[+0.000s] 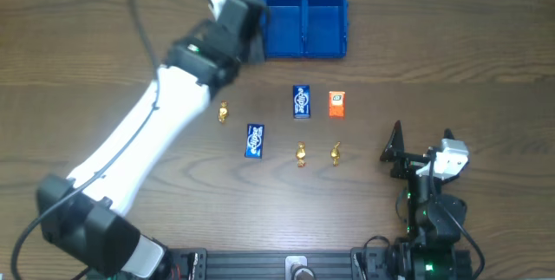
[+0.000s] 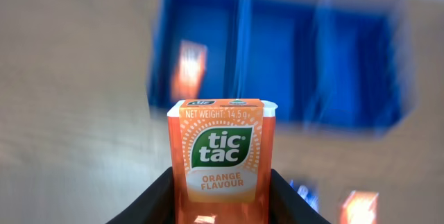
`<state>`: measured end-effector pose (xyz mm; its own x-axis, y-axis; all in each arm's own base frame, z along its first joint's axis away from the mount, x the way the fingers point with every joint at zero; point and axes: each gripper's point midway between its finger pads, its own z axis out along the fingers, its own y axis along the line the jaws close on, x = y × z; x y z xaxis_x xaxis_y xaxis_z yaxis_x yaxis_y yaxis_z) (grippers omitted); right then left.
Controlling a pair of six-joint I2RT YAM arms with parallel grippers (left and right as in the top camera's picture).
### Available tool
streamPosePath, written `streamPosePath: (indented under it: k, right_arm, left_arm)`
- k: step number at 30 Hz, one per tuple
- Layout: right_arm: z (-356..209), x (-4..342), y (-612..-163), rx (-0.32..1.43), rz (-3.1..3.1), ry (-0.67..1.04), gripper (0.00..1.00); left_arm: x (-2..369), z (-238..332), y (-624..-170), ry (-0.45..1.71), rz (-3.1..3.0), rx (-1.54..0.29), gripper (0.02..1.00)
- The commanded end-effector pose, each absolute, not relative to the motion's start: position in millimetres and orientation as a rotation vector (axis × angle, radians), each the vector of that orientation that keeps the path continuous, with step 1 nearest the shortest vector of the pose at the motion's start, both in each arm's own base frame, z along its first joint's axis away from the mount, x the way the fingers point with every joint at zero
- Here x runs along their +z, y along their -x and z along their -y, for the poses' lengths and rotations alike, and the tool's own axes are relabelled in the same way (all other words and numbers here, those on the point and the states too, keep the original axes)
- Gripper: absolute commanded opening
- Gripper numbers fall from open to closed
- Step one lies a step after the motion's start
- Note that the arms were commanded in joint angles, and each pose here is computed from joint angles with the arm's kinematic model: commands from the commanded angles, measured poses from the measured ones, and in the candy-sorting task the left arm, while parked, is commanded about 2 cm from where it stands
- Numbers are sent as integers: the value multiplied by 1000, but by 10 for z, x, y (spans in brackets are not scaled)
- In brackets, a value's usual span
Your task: Sort Candies Into Trays
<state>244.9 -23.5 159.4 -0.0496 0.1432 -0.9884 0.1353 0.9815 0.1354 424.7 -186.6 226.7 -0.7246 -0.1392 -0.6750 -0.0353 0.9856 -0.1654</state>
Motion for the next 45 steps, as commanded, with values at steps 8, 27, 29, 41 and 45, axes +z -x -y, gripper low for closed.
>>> streamPosePath:
  k: [8, 27, 29, 41, 45]
  right_arm:
    - [217, 1591, -2448, 1, -1625, -201, 998]
    - [217, 1590, -2448, 1, -1625, -201, 998]
    - [217, 1590, -2448, 1, -1625, -201, 998]
    - [217, 1590, -2448, 1, -1625, -201, 998]
    - [217, 1591, -2448, 1, -1625, -201, 998]
  left_arm:
    - [1664, 1678, -5291, 115, -2475, -114, 343]
    - [1655, 1847, -5281, 82, -2483, -120, 829]
    - [1906, 2070, -5095, 97, -2458, -163, 851]
    - [1164, 3696, -3765, -7, -2694, -232, 829]
    - [558, 3948, -3460, -23, -2810, -189, 807]
